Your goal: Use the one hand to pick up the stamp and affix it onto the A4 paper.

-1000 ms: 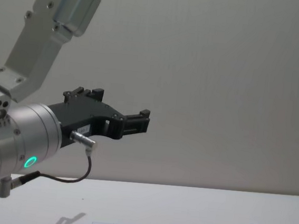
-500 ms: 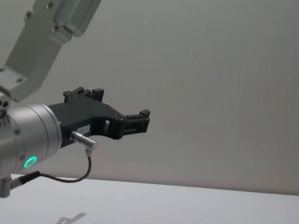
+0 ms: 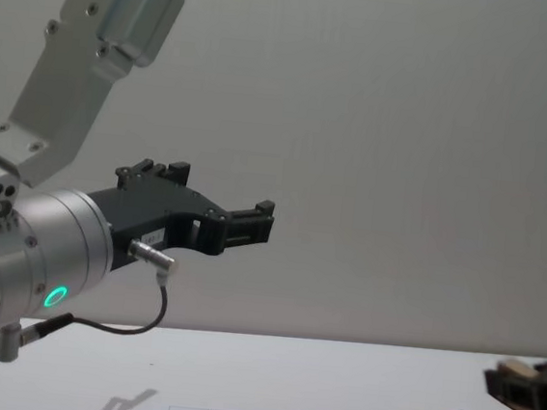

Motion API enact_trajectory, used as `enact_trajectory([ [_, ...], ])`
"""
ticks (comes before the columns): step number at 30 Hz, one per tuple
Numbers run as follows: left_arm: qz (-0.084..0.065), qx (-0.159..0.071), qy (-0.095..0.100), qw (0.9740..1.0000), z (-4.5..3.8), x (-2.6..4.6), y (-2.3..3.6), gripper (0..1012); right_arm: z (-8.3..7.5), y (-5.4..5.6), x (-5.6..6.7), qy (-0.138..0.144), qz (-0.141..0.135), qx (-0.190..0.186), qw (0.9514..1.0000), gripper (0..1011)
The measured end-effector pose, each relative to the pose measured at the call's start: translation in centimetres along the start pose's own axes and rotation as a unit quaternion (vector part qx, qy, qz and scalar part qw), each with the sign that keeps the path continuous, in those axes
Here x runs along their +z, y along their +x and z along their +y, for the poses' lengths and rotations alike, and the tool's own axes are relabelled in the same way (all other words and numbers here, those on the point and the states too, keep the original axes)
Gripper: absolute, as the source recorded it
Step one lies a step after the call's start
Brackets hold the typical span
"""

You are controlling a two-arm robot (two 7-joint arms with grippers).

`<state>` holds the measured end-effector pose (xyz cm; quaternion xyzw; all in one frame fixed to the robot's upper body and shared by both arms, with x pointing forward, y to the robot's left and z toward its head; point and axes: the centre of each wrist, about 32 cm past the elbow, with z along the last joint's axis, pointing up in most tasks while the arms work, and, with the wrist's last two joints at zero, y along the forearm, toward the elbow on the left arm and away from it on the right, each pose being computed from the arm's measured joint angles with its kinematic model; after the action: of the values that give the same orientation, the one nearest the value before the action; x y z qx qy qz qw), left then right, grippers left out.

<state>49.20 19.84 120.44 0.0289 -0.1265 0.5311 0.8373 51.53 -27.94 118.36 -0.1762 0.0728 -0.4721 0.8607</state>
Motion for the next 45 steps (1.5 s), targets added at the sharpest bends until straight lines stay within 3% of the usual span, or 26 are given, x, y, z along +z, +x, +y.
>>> enact_trajectory([
  [10, 0.000, 0.000, 0.000, 1.0000, 0.00, 0.00, 0.00, 1001, 2.2, 0.1, 1.7, 0.013, -0.035, 0.069, 0.9969, 220],
  [18, 0.000, 0.000, 0.000, 1.0000, 0.00, 0.00, 0.00, 1001, 4.2, 0.2, 2.0, 0.011, -0.047, 0.127, 0.9907, 221],
  [26, 0.000, 0.000, 0.000, 1.0000, 0.00, 0.00, 0.00, 1001, 6.0, -0.1, 0.8, -0.011, -0.041, 0.182, 0.9823, 220],
  [31, 0.000, 0.000, 0.000, 1.0000, 0.00, 0.00, 0.00, 1001, 6.3, -0.4, 0.1, -0.022, -0.036, 0.198, 0.9793, 221],
  [45, 0.000, 0.000, 0.000, 1.0000, 0.00, 0.00, 0.00, 1001, 6.2, -0.9, -1.3, -0.043, -0.031, 0.211, 0.9762, 220],
])
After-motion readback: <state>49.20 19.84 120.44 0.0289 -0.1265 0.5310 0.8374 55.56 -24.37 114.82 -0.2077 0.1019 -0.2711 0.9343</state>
